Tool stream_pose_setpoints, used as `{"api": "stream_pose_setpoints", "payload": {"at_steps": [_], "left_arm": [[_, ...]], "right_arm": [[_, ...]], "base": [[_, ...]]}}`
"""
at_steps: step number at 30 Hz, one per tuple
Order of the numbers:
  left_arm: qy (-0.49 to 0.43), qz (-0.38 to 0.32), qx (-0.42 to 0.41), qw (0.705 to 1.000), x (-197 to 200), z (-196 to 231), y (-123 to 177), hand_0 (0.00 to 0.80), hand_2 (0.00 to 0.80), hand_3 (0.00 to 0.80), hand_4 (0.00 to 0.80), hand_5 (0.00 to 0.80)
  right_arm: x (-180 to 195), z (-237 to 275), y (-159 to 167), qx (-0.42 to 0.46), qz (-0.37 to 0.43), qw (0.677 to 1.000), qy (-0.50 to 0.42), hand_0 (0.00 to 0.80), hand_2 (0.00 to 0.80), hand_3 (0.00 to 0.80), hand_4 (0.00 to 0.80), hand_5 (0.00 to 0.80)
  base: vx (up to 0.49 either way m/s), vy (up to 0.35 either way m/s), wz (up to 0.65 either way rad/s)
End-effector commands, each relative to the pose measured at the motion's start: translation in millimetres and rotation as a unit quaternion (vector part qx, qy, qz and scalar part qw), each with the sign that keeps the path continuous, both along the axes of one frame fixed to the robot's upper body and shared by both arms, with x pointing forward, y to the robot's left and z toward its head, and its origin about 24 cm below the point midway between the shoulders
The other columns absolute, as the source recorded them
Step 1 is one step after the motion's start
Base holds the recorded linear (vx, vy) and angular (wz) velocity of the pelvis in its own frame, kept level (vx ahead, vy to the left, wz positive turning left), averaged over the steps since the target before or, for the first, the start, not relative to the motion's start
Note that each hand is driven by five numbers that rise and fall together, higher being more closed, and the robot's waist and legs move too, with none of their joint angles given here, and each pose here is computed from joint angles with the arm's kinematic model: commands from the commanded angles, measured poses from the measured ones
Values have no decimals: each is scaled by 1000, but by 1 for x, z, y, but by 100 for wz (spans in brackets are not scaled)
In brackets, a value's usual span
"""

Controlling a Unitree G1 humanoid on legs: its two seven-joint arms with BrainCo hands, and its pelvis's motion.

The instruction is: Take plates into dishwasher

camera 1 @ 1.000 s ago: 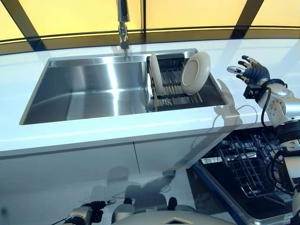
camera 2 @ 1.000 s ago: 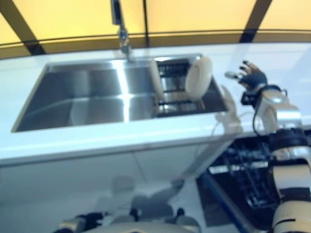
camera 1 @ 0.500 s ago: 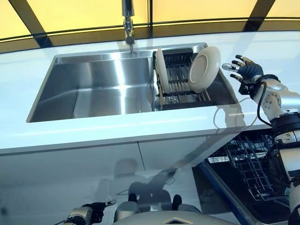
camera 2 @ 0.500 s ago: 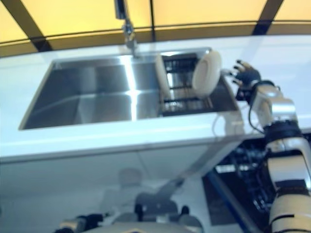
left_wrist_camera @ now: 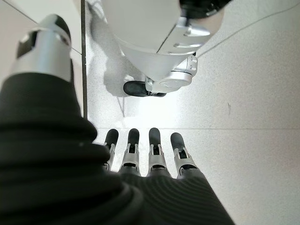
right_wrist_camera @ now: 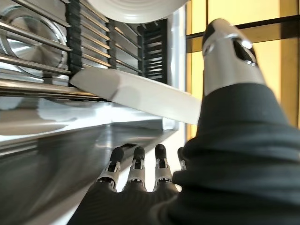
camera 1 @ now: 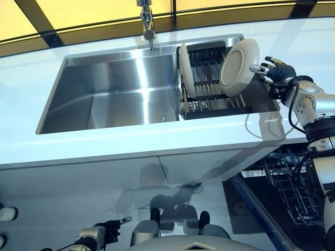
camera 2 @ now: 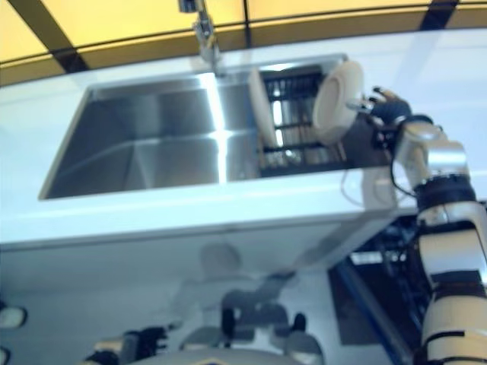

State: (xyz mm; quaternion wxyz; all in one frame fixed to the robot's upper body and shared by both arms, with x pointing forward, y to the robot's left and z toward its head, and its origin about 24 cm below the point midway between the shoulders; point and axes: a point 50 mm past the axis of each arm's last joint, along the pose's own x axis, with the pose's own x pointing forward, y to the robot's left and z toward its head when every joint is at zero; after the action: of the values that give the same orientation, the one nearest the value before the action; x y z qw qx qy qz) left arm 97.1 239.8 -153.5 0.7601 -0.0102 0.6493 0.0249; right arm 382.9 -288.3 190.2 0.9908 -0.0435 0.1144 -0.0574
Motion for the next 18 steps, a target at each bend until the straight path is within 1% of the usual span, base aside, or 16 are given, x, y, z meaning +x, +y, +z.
{"api": "stream_pose_setpoints", "payload": {"at_steps": [1, 11, 18], "left_arm": [[4, -32, 22, 999, 13, 5, 7, 0, 0, 0, 0, 0], [-2, -23, 19, 1000, 16, 6, 7, 0, 0, 0, 0, 0], [3, -13, 18, 1000, 13, 5, 6, 0, 0, 0, 0, 0]], "right_arm": [[12, 64, 17, -33, 23, 997, -70, 0, 0, 0, 0, 0], [12, 72, 16, -52, 23, 996, -65, 0, 0, 0, 0, 0], [14, 72, 16, -57, 25, 997, -53, 0, 0, 0, 0, 0]], "base": [[0, 0, 0], [0, 0, 0], [31, 10, 7]]}}
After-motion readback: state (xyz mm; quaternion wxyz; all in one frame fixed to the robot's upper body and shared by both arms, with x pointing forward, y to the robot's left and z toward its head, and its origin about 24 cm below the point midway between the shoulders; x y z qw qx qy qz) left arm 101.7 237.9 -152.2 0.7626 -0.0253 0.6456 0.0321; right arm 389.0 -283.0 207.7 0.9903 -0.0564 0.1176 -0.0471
